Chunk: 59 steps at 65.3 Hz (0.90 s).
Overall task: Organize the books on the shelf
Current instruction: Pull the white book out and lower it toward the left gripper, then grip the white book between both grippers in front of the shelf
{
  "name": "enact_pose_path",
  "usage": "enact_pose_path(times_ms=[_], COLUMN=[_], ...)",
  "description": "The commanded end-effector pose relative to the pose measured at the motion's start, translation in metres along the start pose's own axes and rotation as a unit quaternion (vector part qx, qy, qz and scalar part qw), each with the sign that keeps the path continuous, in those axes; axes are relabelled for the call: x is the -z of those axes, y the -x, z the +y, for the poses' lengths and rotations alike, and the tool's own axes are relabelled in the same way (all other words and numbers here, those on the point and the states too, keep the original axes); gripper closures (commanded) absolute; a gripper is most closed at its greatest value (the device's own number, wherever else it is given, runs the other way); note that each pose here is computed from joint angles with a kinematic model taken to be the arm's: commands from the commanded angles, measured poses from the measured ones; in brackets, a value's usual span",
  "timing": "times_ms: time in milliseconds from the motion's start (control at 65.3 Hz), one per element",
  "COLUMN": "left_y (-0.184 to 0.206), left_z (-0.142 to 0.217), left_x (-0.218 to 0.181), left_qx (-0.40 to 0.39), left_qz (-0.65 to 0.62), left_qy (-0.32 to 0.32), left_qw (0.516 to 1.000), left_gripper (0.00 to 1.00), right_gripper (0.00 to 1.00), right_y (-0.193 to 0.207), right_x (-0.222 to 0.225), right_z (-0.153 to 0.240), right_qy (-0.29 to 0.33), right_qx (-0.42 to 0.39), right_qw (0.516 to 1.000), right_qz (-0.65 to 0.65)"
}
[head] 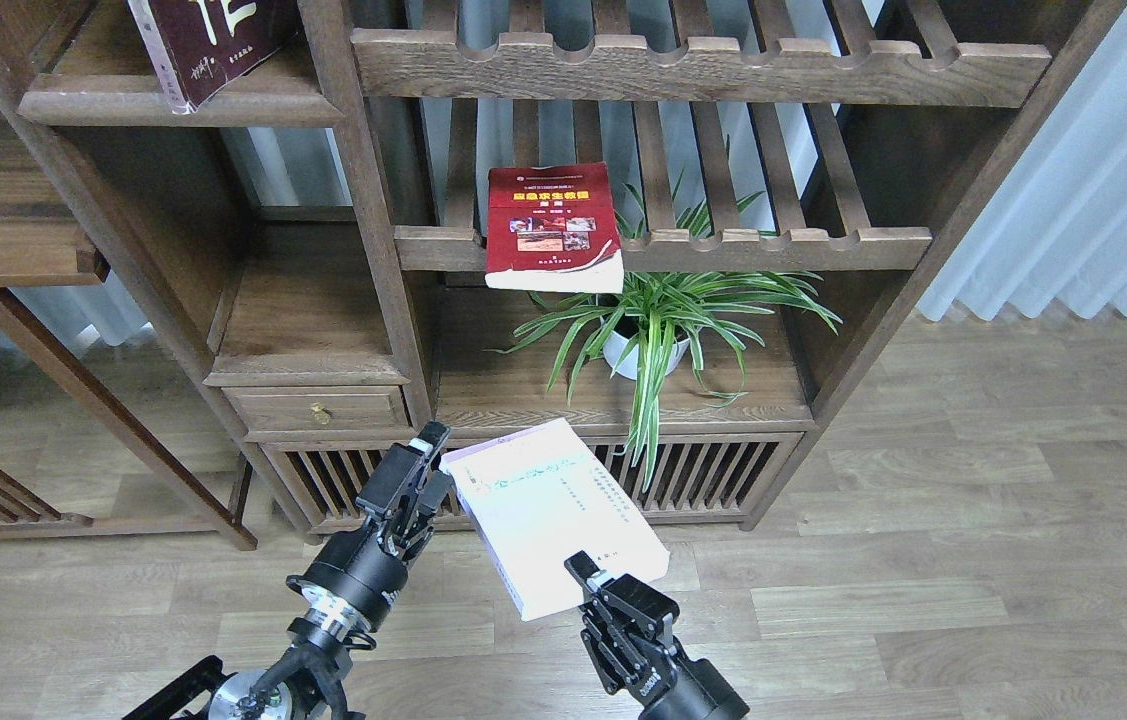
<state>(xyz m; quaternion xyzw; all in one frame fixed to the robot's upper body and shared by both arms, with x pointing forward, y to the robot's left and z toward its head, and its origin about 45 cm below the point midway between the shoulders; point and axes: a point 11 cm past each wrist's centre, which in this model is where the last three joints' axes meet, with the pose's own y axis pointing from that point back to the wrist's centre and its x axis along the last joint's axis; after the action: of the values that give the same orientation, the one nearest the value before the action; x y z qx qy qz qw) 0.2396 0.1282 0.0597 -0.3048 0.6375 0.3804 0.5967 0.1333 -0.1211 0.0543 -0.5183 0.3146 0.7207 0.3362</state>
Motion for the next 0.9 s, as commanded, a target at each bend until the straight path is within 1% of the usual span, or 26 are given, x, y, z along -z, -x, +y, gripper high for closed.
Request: enact_pose_path(times_ms=[0, 260, 429, 536, 567, 735, 781, 888], left_y=[-0.009, -0.014, -0.018, -0.021, -0.021, -0.028, -0.030, -0.034], left_z=[0.008, 0.013, 0.015, 0.017, 0.017, 0.020, 0.021, 0.022], left_x=[0.014, 0.023, 0.025, 0.026, 0.026, 0.024, 0.023, 0.020], left_qx=[-0.012, -0.020, -0.027, -0.032, -0.032, -0.043, -0.047, -0.052], left_qz=[0.007, 0.008, 0.009, 0.009, 0.010, 0.007, 0.006, 0.004], left_qy=[-0.016, -0.031, -0.032, -0.032, -0.031, -0.029, -0.029, -0.026], left_qw=[1.000, 0.999, 0.999, 0.999, 0.999, 0.999, 0.998, 0.998], left_gripper=[0.04, 0.04, 0.12, 0.21, 0.26, 0.39, 0.45, 0.57], right_gripper=[0.98, 0.98, 0.98, 0.98, 0.98, 0.98, 0.98, 0.98], right_y=[0.001, 0.002, 0.000, 0.000, 0.000, 0.000, 0.000, -0.001], right_x=[0.002, 0.002, -0.006, -0.007, -0.007, -0.008, -0.009, -0.009], right_z=[-0.001, -0.001, 0.000, -0.001, -0.001, -0.001, -0.001, 0.000], right_qy=[-0.003, -0.004, 0.010, 0.011, 0.011, 0.015, 0.016, 0.017], right_qx=[0.002, 0.003, -0.001, 0.000, 0.000, 0.000, -0.001, -0.001], right_qw=[1.000, 1.000, 1.000, 1.000, 1.000, 1.000, 1.000, 1.000], right_qz=[0.001, 0.001, -0.001, -0.001, -0.001, 0.002, 0.004, 0.004])
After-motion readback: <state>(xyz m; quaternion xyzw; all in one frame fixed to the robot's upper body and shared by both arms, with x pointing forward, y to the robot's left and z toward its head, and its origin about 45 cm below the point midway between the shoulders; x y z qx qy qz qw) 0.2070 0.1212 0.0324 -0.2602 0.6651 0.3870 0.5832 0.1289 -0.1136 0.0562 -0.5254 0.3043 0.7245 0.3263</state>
